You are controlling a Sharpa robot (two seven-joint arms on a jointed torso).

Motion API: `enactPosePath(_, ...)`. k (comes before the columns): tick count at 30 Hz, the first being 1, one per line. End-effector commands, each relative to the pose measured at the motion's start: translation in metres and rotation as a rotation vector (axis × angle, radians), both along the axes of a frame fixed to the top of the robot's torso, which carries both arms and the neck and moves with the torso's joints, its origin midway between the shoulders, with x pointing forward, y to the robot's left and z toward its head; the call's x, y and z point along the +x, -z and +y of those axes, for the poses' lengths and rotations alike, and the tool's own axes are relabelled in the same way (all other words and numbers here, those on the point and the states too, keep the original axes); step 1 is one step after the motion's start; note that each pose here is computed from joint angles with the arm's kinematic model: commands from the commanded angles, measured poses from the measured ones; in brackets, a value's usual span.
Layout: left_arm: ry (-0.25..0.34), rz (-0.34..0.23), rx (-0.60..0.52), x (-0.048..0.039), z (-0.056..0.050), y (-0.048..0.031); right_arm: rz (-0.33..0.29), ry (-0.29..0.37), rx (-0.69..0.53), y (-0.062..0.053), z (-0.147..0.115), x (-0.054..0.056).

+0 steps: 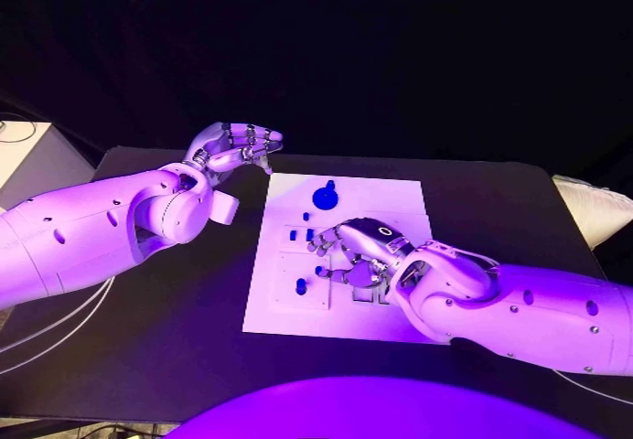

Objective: Assemble the parts on the task board

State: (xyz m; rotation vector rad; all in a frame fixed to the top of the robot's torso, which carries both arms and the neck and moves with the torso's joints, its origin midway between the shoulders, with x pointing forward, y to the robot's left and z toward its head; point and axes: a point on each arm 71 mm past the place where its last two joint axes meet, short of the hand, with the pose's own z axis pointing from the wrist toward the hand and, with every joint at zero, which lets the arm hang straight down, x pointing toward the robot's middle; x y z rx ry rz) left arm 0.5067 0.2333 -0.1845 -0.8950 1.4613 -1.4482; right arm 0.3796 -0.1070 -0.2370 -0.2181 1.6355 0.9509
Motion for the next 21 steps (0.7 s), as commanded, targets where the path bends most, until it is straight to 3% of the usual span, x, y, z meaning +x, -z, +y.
enactPosePath(1,0.014,0.002,-0.010,-0.0009,-0.001,0.0003,0.121,0.056,0.115,-0.009,-0.020,0.009)
enactPosePath(5,0.014,0.006,-0.011,-0.0019,0.001,0.0021,0.224,0.167,0.186,-0.021,-0.062,0.023)
enactPosePath(10,0.013,0.029,-0.033,-0.0046,0.002,0.0063,0.303,0.287,0.228,-0.025,-0.106,0.027)
enactPosePath(14,0.020,0.041,-0.044,-0.0077,0.002,0.0096,0.339,0.342,0.182,-0.023,-0.131,0.024)
enactPosePath(21,0.030,0.051,-0.056,-0.0130,0.003,0.0123,0.379,0.433,0.035,-0.014,-0.170,0.008)
